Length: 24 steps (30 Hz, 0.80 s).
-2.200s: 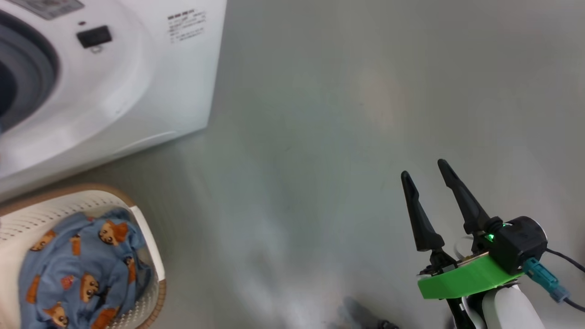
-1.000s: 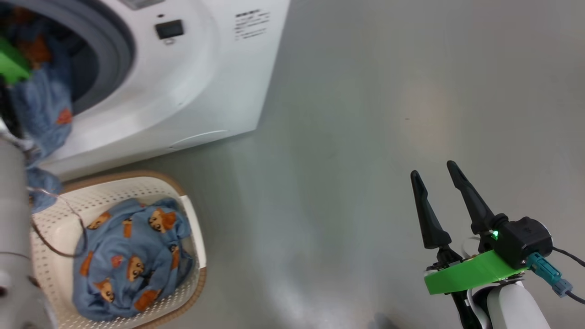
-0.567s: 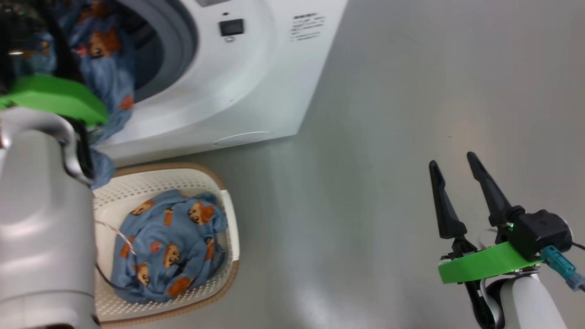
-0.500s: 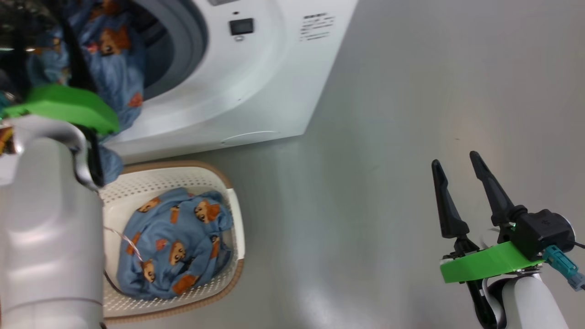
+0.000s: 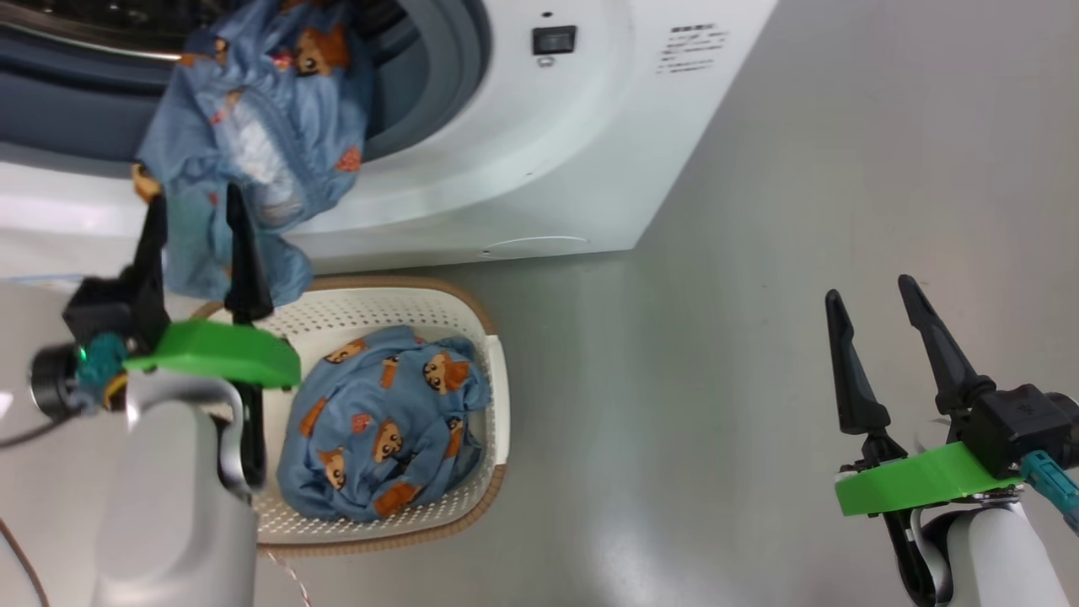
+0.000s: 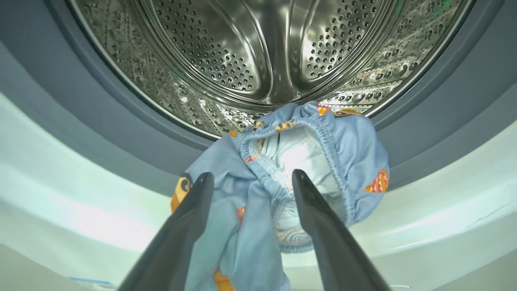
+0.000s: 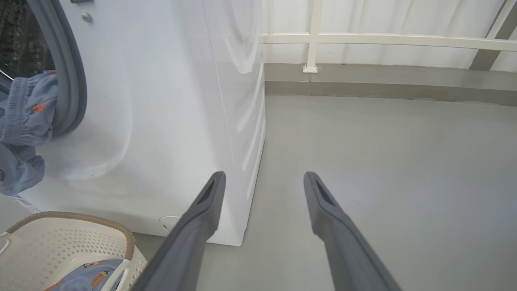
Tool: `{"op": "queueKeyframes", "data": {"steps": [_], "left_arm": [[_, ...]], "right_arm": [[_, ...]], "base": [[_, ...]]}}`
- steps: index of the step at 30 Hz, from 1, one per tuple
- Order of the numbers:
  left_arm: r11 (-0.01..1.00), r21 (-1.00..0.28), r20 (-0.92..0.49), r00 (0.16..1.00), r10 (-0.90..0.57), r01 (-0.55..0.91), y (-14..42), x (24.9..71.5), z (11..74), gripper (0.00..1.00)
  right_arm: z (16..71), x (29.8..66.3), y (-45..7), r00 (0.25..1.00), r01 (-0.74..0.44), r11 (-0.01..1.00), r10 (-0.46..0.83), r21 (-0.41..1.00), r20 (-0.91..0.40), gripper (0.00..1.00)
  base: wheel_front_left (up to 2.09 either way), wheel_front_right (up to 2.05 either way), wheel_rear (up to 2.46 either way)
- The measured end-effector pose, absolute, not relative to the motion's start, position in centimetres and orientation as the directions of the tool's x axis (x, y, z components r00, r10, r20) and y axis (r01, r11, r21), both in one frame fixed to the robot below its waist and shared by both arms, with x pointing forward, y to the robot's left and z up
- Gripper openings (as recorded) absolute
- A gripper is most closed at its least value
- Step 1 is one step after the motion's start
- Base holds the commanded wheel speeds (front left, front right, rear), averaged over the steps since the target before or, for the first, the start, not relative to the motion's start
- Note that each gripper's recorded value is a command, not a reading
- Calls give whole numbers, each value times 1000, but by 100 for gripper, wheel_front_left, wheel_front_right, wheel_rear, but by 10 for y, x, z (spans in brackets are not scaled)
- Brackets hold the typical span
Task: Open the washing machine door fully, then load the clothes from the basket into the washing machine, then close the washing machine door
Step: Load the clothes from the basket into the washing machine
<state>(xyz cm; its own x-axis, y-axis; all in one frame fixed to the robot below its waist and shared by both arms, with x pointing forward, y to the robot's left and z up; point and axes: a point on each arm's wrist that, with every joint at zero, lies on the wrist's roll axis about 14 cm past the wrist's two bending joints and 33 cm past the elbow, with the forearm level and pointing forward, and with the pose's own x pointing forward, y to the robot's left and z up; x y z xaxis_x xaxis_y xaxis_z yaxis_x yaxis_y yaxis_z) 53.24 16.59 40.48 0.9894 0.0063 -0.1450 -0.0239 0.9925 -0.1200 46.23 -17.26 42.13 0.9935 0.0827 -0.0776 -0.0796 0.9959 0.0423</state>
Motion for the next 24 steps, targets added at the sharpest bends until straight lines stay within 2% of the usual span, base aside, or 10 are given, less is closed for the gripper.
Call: {"op": "queueKeyframes", "data": {"steps": [10,18,24], "left_arm": [[980,-178,-184,981,54,-87,171,476,400,100],[976,-203,-205,978,37,-80,160,441,408,100],[974,-212,-207,978,41,-86,159,428,419,100]], "right_arm": [[428,467,-157,991,-119,992,122,51,-56,100],[439,464,-157,992,-123,991,124,47,-34,100],[436,458,-160,992,-115,992,117,45,-48,100]], "base": [[0,0,0],[0,0,0],[0,0,0]]}}
